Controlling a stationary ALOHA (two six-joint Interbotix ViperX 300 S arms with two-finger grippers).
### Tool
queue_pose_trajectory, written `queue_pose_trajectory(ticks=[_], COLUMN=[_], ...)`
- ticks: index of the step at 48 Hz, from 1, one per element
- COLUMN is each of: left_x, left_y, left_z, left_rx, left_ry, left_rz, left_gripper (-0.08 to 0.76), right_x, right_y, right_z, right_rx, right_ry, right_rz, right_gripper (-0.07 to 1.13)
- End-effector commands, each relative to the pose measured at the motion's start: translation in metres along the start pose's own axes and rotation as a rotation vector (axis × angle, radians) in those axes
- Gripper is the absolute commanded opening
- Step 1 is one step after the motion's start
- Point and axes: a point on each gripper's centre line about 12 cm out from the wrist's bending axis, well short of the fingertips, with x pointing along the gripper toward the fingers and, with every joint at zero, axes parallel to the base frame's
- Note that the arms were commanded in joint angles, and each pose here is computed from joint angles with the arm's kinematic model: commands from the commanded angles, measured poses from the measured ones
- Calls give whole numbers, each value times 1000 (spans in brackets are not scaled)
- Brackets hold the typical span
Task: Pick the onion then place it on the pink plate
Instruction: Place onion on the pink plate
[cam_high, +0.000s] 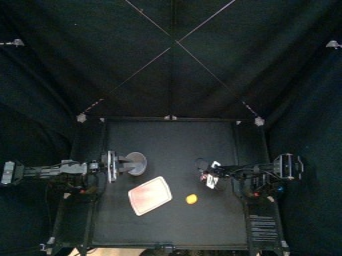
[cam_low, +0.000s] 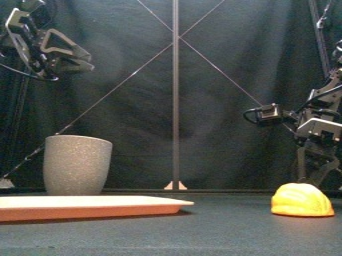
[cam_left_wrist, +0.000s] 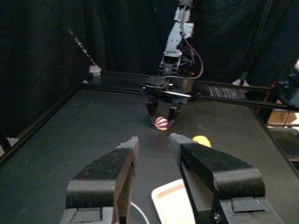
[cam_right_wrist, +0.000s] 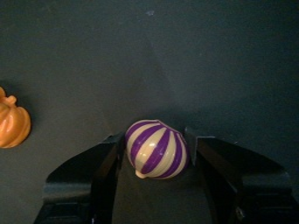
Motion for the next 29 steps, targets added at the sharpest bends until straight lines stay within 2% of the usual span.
queue_pose_trajectory(ticks=[1,29], left_x=[1,0], left_y=[0,3], left_z=[6,2], left_rx=[-2,-4], left_ry=[-19,-8], left_rz=[3,14], left_gripper=[755,755], right_x=[-1,-23], right_y=[1,9], right_z=[4,30], right_rx=[5,-41], right_ry=[-12,-65], right_rz=[4,19], right_gripper=[752,741])
